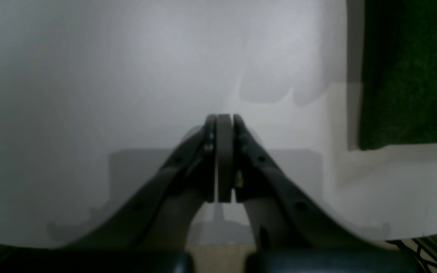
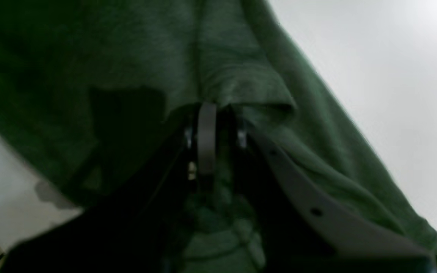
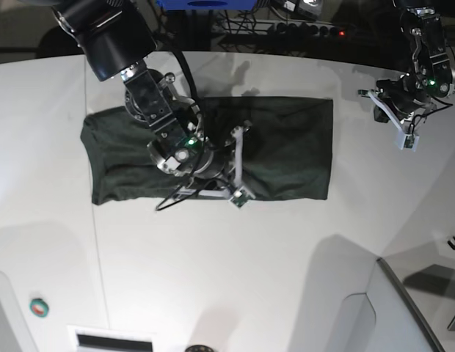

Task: Layout the t-shirt on the table in an organized manner, then fold the t-shirt properly
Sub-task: 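Grasp the other strip end with the right gripper and fold it inward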

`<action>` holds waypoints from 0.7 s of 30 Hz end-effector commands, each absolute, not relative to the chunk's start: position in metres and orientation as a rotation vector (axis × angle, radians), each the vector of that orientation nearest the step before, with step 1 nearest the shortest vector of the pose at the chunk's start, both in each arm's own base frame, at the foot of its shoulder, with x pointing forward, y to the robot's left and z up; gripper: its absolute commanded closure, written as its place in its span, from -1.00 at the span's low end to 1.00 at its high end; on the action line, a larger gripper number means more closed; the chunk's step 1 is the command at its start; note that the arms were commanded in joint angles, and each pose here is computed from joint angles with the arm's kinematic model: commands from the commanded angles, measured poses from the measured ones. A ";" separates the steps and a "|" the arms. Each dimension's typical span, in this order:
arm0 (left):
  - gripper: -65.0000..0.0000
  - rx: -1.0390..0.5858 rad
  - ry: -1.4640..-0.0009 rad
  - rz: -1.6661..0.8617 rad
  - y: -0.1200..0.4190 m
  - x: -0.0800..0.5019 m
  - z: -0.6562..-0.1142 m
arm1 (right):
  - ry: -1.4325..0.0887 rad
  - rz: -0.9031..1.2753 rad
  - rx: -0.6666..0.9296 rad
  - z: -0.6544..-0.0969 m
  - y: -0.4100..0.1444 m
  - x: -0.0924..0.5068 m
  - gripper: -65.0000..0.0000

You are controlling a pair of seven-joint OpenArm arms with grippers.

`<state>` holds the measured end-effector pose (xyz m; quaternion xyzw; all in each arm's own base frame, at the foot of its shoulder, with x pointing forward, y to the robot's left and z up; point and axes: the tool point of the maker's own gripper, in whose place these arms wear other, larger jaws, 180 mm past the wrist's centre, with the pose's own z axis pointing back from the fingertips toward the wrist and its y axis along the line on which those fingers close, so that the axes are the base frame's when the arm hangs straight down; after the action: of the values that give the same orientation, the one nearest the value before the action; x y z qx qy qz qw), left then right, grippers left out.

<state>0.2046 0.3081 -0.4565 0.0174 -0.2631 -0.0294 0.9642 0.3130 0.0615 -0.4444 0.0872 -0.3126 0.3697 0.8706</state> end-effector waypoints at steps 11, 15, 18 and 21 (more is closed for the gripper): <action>1.00 0.049 -0.574 -0.064 0.315 0.214 -0.446 | -0.750 0.639 0.151 -0.414 0.032 0.360 0.83; 1.00 0.076 -0.573 -0.068 0.327 0.213 -0.441 | -0.774 0.633 0.156 -0.398 0.034 0.342 0.82; 1.00 0.115 -0.545 -0.077 0.349 0.207 -0.438 | -0.777 0.612 0.177 -0.389 0.036 0.313 0.81; 1.00 0.161 -0.564 -0.048 0.378 0.203 -0.431 | -0.753 0.606 0.239 -0.393 0.052 0.276 0.47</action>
<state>0.1961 0.3726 -0.4399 0.0736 -0.2655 -0.0207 0.9611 0.2690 0.0389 -0.4084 0.0960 -0.3354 0.2946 0.8896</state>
